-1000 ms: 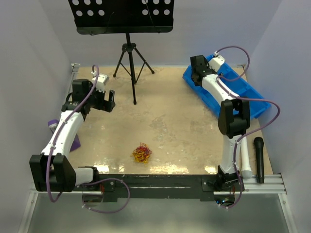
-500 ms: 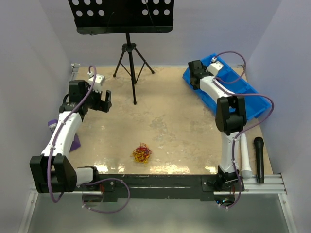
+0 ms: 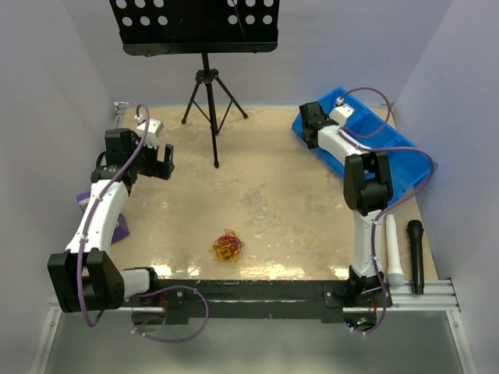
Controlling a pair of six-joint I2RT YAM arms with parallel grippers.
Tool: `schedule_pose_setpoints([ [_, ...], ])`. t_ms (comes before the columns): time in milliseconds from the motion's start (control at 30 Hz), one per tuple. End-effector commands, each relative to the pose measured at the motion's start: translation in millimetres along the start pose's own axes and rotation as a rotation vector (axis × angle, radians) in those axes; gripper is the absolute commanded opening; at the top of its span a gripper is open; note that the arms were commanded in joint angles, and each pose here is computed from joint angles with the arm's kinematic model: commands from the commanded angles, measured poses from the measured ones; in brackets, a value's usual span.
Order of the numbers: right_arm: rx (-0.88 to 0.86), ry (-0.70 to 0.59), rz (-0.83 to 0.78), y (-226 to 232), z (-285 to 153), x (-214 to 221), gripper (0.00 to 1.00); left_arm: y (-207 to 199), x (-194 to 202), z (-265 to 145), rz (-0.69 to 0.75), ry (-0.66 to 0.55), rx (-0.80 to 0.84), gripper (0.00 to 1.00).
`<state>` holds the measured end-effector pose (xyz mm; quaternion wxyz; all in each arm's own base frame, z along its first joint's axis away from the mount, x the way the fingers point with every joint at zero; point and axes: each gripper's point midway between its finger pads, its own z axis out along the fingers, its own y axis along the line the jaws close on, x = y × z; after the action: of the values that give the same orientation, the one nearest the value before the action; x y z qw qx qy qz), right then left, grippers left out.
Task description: Untangle the cables
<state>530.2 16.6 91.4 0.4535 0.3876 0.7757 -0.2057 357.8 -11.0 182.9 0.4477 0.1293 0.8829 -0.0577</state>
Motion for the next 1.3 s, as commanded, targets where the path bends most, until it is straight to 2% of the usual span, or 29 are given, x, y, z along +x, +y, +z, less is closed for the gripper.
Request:
schedule_pose_setpoints([
  [0,-0.054,-0.086,0.068,-1,-27,-50,0.0,4,-3,-4,0.012,-0.024,-0.014,1.0],
  [233,-0.124,-0.136,0.092,-7,-63,-69,0.0,3,-2,-6,0.009,-0.022,-0.014,1.0],
  [400,-0.199,-0.169,0.103,-8,-109,-71,0.0,5,1,-8,0.009,-0.018,-0.027,1.0],
  [567,-0.288,-0.173,0.098,-11,-156,-53,0.0,4,1,-10,0.005,-0.022,-0.028,1.0],
  [700,-0.358,-0.181,0.031,-11,-190,-27,0.0,3,0,-12,0.005,-0.026,-0.029,1.0],
  [867,-0.447,-0.174,-0.06,-15,-215,3,0.0,4,1,-15,0.012,-0.03,-0.033,1.0],
  [1033,-0.636,-0.151,-0.132,-18,-248,32,0.0,2,4,-16,0.018,-0.031,-0.03,1.0],
  [1267,-0.768,-0.105,-0.228,-22,-279,77,0.0,-2,3,-17,0.018,-0.038,-0.012,1.0],
])
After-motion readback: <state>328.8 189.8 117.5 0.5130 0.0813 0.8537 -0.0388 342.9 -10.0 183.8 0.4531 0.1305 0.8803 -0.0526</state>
